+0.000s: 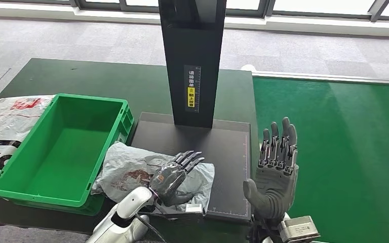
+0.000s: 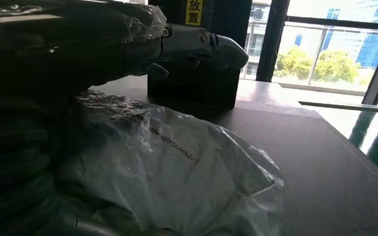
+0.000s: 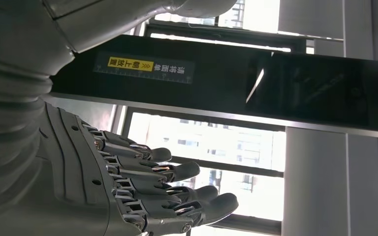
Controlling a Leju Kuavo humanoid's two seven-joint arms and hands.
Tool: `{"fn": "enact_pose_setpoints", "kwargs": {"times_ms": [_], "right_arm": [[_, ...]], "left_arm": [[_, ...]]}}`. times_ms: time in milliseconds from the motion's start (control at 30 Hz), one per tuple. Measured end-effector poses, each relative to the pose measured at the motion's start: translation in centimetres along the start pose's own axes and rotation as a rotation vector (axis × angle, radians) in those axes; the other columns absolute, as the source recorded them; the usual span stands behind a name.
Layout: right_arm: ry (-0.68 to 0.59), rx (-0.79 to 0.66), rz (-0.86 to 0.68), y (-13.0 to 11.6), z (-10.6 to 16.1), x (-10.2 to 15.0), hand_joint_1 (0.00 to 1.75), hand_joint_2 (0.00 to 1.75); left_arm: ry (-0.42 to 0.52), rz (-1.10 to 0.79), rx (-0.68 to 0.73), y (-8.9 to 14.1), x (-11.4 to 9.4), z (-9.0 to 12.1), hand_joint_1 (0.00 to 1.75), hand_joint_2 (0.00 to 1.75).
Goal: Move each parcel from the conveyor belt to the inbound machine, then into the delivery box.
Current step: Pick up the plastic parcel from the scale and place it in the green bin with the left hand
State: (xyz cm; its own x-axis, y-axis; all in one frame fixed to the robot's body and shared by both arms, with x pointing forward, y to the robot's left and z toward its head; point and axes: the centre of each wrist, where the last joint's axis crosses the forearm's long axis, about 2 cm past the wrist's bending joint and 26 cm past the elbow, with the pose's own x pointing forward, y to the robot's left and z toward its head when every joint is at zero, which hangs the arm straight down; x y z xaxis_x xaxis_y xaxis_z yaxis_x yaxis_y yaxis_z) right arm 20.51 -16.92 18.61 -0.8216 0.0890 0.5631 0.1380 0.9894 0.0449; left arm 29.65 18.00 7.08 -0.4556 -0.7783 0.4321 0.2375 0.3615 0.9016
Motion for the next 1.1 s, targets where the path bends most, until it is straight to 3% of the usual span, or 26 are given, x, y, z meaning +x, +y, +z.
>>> {"fn": "enact_pose_setpoints", "kwargs": {"times_ms": [233, 367, 600, 833, 1100], "right_arm": [[0.009, 0.011, -0.002, -0.2, 0.3, 0.0, 0.0, 1.75], [0.015, 0.015, -0.011, -0.3, 0.3, -0.1, 0.0, 1.75], [0.02, 0.023, -0.026, -0.4, 0.3, -0.2, 0.0, 1.75], [0.025, 0.015, -0.033, -0.4, 0.1, -0.4, 0.0, 1.75], [0.025, 0.011, -0.033, -0.5, 0.0, -0.5, 0.0, 1.75]], "left_arm": [[0.064, -0.124, -0.151, 0.4, -2.1, 3.2, 0.05, 1.75], [0.085, -0.174, -0.211, 0.6, -2.8, 6.6, 1.75, 1.75], [0.108, -0.217, -0.327, 0.4, -4.2, 12.6, 1.75, 1.75], [0.098, -0.247, -0.371, 2.2, -5.0, 14.9, 1.75, 1.75], [0.113, -0.273, -0.43, 2.4, -5.7, 16.6, 1.75, 1.75]]}}
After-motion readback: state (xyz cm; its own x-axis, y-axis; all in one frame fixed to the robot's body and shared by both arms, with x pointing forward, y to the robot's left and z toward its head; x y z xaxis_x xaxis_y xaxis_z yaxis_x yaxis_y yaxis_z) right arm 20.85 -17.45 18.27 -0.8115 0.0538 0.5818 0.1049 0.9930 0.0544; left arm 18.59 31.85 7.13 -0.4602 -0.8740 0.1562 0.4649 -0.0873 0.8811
